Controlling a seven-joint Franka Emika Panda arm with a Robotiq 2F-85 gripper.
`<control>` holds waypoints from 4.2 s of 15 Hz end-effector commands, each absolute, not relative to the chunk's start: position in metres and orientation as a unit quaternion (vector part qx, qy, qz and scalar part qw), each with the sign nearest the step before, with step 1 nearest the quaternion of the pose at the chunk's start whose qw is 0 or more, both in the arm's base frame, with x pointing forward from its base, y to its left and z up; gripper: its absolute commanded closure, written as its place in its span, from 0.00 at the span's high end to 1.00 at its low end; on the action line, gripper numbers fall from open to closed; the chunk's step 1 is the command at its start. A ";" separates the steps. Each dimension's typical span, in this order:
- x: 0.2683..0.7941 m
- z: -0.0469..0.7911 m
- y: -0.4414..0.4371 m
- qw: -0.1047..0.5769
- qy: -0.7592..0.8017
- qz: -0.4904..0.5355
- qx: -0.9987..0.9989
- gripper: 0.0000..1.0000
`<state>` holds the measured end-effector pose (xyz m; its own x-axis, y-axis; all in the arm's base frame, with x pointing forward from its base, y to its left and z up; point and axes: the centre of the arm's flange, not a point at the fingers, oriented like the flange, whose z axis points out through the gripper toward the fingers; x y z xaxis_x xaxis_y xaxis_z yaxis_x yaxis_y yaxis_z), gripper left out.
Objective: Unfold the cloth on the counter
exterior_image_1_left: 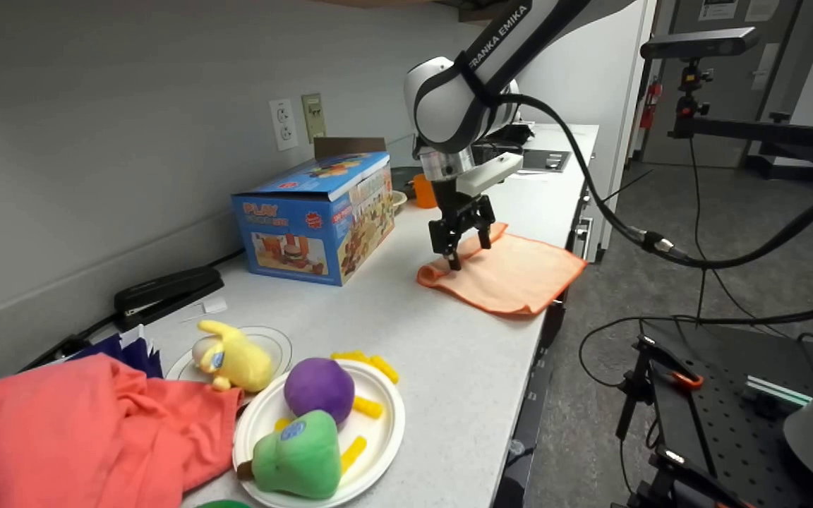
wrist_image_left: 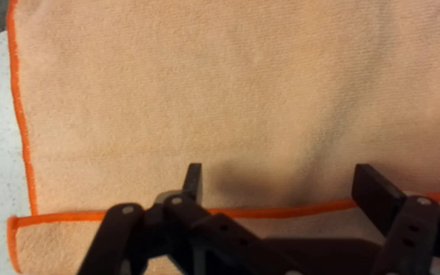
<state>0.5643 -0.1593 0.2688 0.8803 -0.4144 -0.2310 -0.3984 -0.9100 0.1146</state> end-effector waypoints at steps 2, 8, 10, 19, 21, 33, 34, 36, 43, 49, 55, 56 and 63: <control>0.554 0.269 -0.162 0.021 -0.204 -0.142 0.968 1.00; 0.565 0.263 -0.165 0.026 -0.212 -0.132 0.968 1.00; 0.568 0.265 -0.167 0.027 -0.214 -0.125 0.968 1.00; 0.571 0.274 -0.166 0.028 -0.213 -0.120 0.969 1.00; 0.566 0.279 -0.157 0.024 -0.200 -0.123 0.972 1.00; 0.576 0.272 -0.114 0.007 -0.165 -0.124 0.978 1.00; 0.579 0.271 -0.114 0.006 -0.171 -0.114 0.979 1.00; 0.586 0.271 -0.115 0.006 -0.181 -0.089 0.979 1.00; 0.609 0.281 -0.132 0.054 -0.195 0.045 0.978 1.00; 0.620 0.288 -0.157 0.133 -0.168 0.159 0.964 1.00; 0.615 0.293 -0.171 0.135 -0.162 0.131 0.969 1.00; 0.611 0.299 -0.173 0.130 -0.163 0.110 0.972 1.00; 0.562 0.366 -0.191 0.089 -0.175 -0.015 0.980 1.00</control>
<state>0.5857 -0.1828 0.3264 0.9400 -0.3315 0.0801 -0.3411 -0.9117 0.2292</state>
